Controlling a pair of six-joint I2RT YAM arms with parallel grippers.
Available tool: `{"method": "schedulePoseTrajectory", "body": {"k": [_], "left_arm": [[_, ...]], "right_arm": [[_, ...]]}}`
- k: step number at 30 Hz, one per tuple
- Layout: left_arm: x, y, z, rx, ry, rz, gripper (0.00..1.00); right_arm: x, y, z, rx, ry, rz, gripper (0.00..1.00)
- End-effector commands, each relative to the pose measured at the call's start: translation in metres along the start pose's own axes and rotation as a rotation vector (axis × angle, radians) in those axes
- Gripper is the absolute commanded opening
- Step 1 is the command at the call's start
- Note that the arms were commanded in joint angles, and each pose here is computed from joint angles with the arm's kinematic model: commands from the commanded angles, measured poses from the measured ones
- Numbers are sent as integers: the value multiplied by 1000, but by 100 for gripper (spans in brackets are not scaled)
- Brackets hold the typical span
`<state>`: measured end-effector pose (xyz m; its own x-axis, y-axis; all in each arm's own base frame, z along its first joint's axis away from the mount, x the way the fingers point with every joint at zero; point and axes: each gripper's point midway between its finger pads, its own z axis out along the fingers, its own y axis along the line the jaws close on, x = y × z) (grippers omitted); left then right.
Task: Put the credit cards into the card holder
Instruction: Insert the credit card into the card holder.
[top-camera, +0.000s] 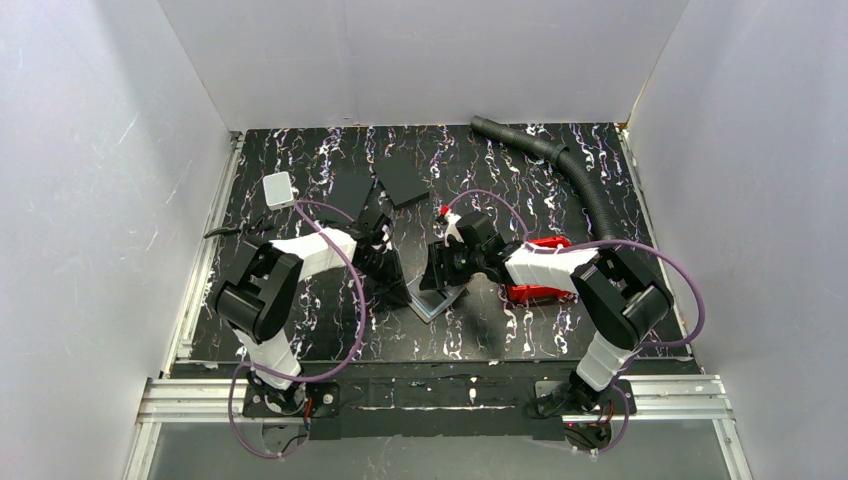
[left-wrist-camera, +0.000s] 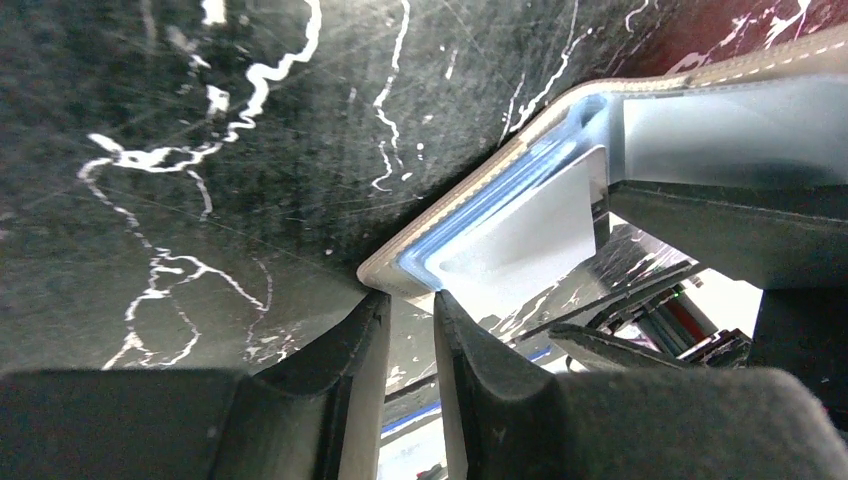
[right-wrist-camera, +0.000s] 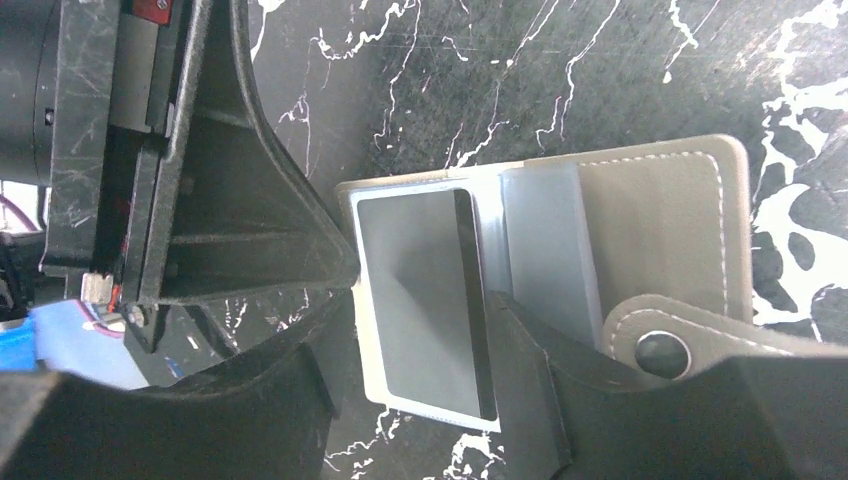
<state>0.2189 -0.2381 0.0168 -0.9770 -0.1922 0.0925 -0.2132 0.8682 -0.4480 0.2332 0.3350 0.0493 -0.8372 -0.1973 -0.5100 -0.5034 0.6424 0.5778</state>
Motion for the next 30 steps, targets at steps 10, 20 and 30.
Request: {"method": "schedulePoseTrajectory", "body": {"k": [10, 20, 30], "left_arm": [[-5, 30, -40, -64, -74, 121, 37], [17, -7, -61, 176, -74, 105, 50], [22, -17, -51, 275, -55, 1, 45]], "right_arm": [[-20, 16, -36, 131, -135, 2, 78], [1, 21, -25, 214, -42, -245, 69], [14, 5, -9, 266, 2, -249, 46]]}}
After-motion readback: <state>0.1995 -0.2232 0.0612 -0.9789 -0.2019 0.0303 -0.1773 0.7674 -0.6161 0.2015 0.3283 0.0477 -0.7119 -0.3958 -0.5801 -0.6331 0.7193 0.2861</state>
